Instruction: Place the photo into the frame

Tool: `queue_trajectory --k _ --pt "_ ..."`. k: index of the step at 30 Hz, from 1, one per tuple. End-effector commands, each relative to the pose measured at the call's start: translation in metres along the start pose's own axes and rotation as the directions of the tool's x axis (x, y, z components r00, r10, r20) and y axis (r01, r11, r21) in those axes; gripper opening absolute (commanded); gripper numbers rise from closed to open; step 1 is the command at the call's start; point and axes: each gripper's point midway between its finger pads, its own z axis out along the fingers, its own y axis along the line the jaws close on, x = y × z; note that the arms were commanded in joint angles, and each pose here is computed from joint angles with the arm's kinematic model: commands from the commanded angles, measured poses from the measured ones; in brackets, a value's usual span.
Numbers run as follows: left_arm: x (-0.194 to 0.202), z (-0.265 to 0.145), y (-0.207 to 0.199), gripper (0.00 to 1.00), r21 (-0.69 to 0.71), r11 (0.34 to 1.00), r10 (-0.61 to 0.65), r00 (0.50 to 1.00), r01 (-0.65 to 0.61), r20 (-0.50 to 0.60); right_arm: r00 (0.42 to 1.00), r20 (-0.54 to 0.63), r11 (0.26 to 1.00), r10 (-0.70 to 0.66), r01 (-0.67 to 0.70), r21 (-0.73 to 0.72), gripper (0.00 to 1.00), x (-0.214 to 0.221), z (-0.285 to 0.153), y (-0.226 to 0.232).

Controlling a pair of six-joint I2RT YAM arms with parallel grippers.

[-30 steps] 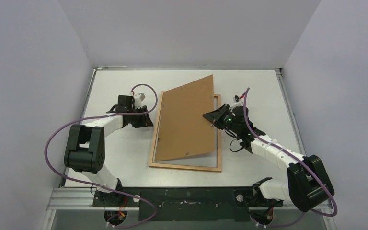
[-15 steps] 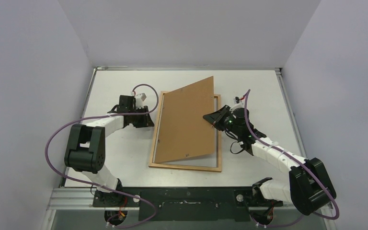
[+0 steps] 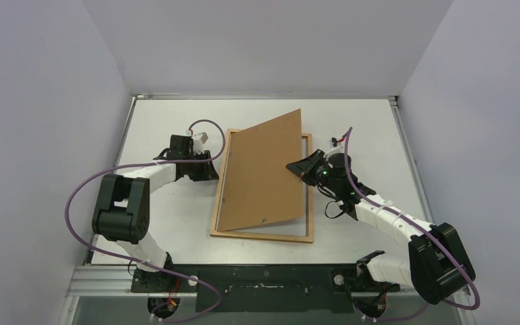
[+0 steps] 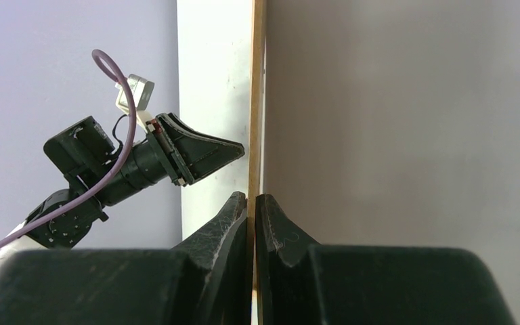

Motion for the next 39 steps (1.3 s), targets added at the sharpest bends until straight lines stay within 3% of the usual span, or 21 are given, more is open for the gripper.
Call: queue_trajectory --k 1,13,39 --pt "-0.01 0.004 -0.006 0.27 0.025 1.0 0.017 0.999 -0.018 0.035 0.997 0.068 0.992 -0.041 0.048 -0.112 0.05 -0.016 0.0 0.032" --pt "0.0 0.009 -0.01 0.16 0.04 0.999 0.027 1.0 -0.027 0.005 0.996 0.069 0.994 -0.057 0.063 -0.092 0.05 -0.01 0.003 0.015" --pt "0.004 0.009 -0.018 0.12 0.064 0.997 0.041 0.999 -0.04 -0.021 0.975 0.153 0.986 -0.162 0.166 -0.011 0.05 -0.023 0.009 -0.007"
